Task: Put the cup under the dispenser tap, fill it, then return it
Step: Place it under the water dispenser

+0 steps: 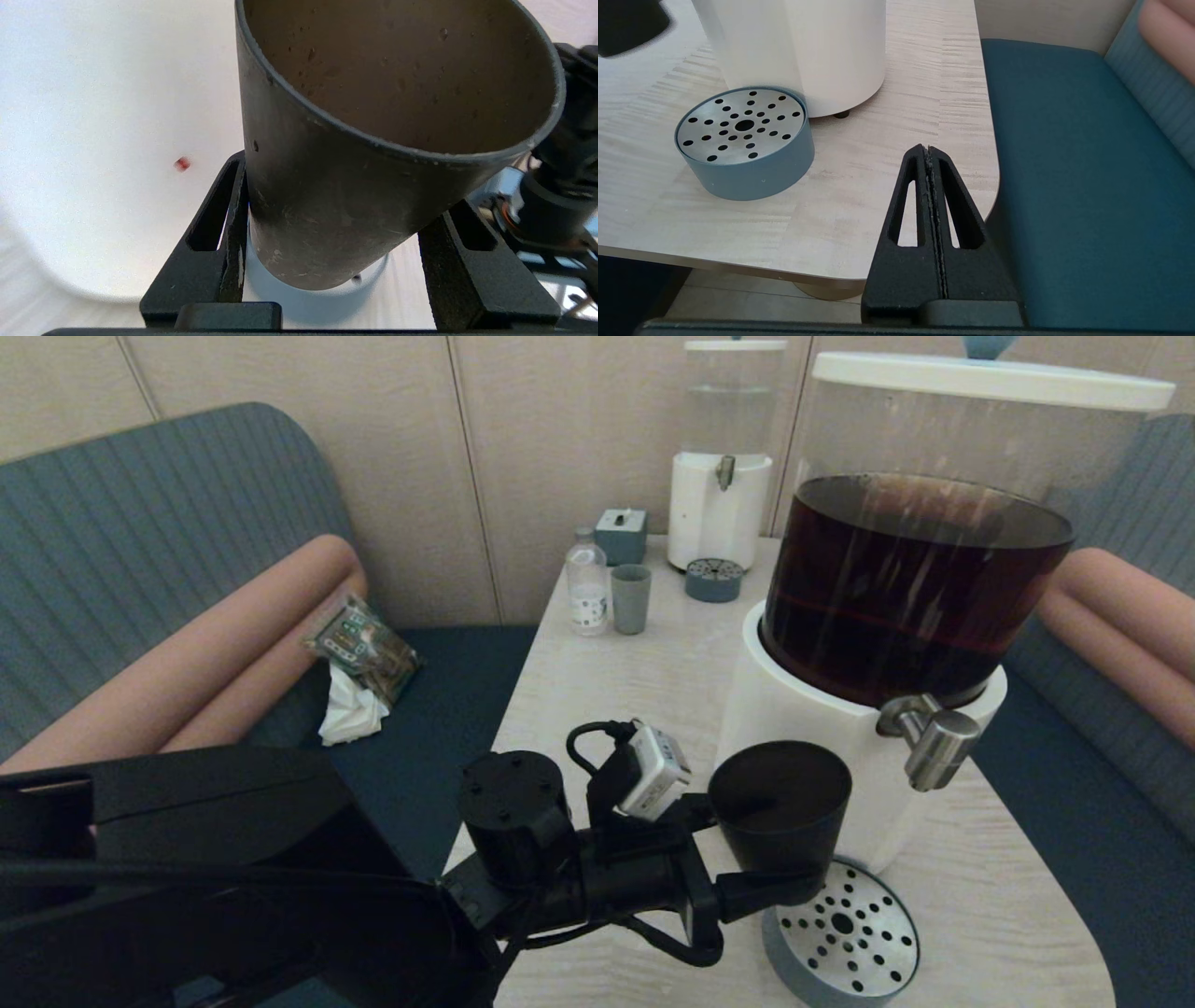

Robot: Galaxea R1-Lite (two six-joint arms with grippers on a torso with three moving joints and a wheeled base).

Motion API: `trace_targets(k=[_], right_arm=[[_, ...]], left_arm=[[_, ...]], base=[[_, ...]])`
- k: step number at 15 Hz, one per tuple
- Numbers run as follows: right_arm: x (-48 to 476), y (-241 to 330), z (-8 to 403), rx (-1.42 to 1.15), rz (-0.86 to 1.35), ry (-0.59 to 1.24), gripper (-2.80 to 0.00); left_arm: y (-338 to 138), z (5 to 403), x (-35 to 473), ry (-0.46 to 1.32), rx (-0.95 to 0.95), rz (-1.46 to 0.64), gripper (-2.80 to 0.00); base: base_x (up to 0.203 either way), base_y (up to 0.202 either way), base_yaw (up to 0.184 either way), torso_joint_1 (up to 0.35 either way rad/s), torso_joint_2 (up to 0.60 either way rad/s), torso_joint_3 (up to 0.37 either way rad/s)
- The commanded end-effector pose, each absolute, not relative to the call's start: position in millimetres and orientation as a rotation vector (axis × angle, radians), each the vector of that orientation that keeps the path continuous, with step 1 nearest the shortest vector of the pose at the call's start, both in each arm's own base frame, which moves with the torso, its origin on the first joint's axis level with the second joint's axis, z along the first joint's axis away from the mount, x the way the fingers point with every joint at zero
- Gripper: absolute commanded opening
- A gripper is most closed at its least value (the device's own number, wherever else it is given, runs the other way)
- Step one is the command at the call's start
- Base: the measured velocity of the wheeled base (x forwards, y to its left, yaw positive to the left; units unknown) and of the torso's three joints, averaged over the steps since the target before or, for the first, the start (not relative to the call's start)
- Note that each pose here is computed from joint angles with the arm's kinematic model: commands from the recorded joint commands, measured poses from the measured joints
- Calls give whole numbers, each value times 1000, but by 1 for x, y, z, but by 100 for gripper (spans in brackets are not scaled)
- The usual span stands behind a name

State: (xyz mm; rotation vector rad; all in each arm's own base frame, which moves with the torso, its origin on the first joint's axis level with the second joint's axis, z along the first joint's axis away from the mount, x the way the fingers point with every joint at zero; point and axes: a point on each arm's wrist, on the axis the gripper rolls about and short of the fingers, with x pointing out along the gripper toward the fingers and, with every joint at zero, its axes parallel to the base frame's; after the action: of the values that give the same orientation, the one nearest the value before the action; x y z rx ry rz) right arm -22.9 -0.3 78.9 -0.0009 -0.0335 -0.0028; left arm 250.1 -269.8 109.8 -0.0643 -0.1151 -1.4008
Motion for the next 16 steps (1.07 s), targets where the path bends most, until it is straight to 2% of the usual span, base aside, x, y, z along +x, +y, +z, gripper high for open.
trace_targets(k=[1, 9, 16], right_arm=[[-22, 0, 76, -1, -2, -28, -280], [-22, 0, 76, -1, -3, -28, -280], [-22, 0, 76, -1, -3, -28, -280]], left_arm=[[-285, 97, 254, -108, -67, -1419, -280], [-319, 73, 265, -122, -71, -1451, -280], [-328, 55, 265, -85, -68, -1464, -280]], base=[[0, 0, 0, 0, 0, 0], [0, 0, 0, 0, 0, 0], [0, 0, 0, 0, 0, 0]])
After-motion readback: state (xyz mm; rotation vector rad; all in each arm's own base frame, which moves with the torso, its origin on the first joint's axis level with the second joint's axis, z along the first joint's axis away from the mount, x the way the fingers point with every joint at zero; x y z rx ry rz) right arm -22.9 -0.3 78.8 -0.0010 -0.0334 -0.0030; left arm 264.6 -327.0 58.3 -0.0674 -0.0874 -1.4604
